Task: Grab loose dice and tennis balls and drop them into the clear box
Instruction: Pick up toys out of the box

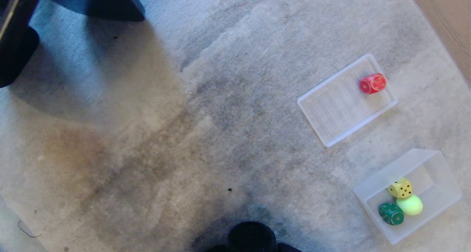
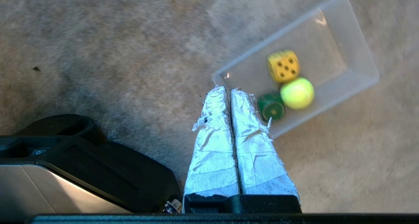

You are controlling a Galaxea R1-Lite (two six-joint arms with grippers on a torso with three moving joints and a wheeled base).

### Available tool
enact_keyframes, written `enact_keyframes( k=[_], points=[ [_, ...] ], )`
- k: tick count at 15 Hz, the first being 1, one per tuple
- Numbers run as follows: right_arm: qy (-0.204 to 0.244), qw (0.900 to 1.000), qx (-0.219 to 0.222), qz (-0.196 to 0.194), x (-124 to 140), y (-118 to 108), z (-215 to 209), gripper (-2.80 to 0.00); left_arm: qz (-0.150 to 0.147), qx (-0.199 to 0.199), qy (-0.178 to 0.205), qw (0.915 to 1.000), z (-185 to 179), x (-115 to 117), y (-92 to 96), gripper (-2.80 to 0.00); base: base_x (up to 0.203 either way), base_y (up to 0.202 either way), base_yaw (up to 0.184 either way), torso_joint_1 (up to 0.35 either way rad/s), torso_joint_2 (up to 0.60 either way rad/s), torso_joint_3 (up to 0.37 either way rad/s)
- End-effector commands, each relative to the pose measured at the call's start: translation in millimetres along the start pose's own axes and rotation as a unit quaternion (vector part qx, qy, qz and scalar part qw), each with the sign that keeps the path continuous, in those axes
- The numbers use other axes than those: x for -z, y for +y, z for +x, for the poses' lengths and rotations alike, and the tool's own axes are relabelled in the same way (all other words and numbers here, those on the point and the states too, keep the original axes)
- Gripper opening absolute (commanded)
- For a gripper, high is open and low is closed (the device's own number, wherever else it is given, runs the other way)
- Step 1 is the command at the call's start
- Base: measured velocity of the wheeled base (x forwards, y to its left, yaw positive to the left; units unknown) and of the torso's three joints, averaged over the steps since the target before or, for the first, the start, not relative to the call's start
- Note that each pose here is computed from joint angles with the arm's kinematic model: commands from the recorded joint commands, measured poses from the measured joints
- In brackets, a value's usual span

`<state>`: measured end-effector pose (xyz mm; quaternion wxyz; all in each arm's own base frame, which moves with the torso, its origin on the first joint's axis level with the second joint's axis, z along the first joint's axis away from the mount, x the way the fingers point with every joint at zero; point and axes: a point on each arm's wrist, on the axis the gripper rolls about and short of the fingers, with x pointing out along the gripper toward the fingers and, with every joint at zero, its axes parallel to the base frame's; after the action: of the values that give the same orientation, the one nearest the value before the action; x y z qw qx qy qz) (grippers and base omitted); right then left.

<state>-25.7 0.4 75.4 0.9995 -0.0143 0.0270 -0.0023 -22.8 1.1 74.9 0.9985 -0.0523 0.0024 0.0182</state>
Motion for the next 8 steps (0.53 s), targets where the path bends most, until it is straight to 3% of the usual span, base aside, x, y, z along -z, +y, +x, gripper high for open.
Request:
enact_keyframes(
  k=[1, 8],
  points=[
    [0.000, 1.000, 0.000, -0.001, 0.1, 0.0, 0.1, -2.80, 0.000, 0.000, 0.000, 1.0000, 0.0, 0.0, 0.0, -2.80, 0.002, -0.009, 0.130, 0.002, 0.00, 0.004],
    [0.000, 1.000, 0.000, 0.000, 0.0, 0.0, 0.1, -2.80, 0.003, 0.001, 0.000, 1.0000, 0.0, 0.0, 0.0, -2.80, 0.000, 0.000, 0.013, 0.000, 0.00, 0.000]
  ],
)
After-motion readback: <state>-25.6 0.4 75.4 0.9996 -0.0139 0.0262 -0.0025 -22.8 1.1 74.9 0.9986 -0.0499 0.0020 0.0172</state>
